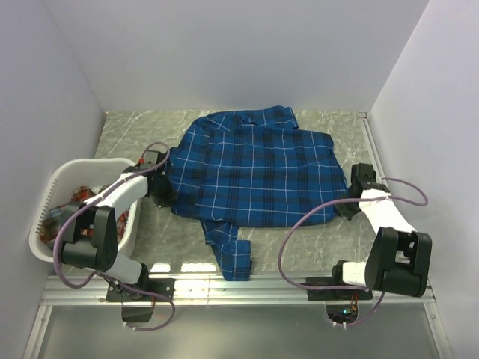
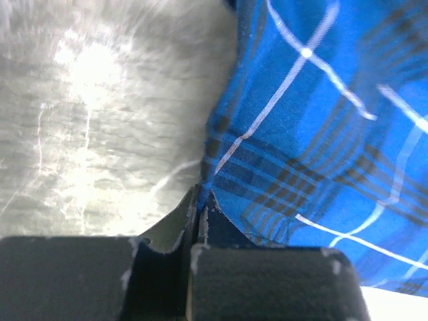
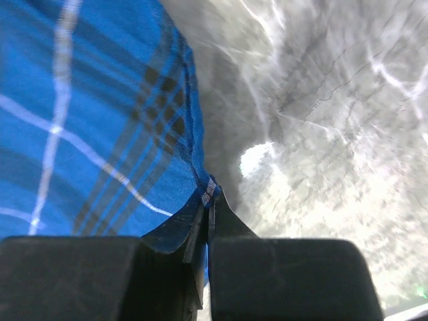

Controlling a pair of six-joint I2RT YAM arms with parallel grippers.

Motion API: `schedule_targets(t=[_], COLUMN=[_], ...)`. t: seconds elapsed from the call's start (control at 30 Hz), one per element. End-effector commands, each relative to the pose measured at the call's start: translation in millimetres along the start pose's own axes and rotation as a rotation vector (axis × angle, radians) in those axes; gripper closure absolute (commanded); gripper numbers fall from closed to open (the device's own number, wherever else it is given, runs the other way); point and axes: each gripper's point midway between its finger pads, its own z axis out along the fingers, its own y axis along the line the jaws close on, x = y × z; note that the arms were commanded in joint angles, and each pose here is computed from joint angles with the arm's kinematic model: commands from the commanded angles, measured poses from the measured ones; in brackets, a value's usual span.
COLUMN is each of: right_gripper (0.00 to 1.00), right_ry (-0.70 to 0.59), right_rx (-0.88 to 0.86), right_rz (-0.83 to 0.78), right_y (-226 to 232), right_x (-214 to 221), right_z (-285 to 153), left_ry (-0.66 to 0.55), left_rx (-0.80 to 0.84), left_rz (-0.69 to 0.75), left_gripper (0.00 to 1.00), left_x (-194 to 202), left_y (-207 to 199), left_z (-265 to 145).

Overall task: Fold and stack the long sleeve shirts
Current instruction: Fold the shirt

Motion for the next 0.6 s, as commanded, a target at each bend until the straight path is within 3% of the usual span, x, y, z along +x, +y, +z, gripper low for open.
schedule_targets(t=[0.0,0.27,0.57], right_gripper=[1.0,1.0,1.0], right_ry=[-0.129,-0.131,-0.18], right_rx=[0.004,-0.008,-0.05], right_rz=[-0.012,-0.022,-0.031], right_y=[2.3,6.3,33.1], right_x=[-33.5,-38.1,-65.9], right_z=[-29.8,-42.2,-60.4], left_ry=[-0.051,-0.037,-0.105], left_rx=[0.04,0.065,0.103], left_rz=[0.026,0.022,0.019], left_gripper=[0.99,0.99,0.99], left_x=[-20.0,-26.3,-59.0], left_y=[-13.6,-12.0,-30.1], left_z=[-31.7,-50.9,-63.6])
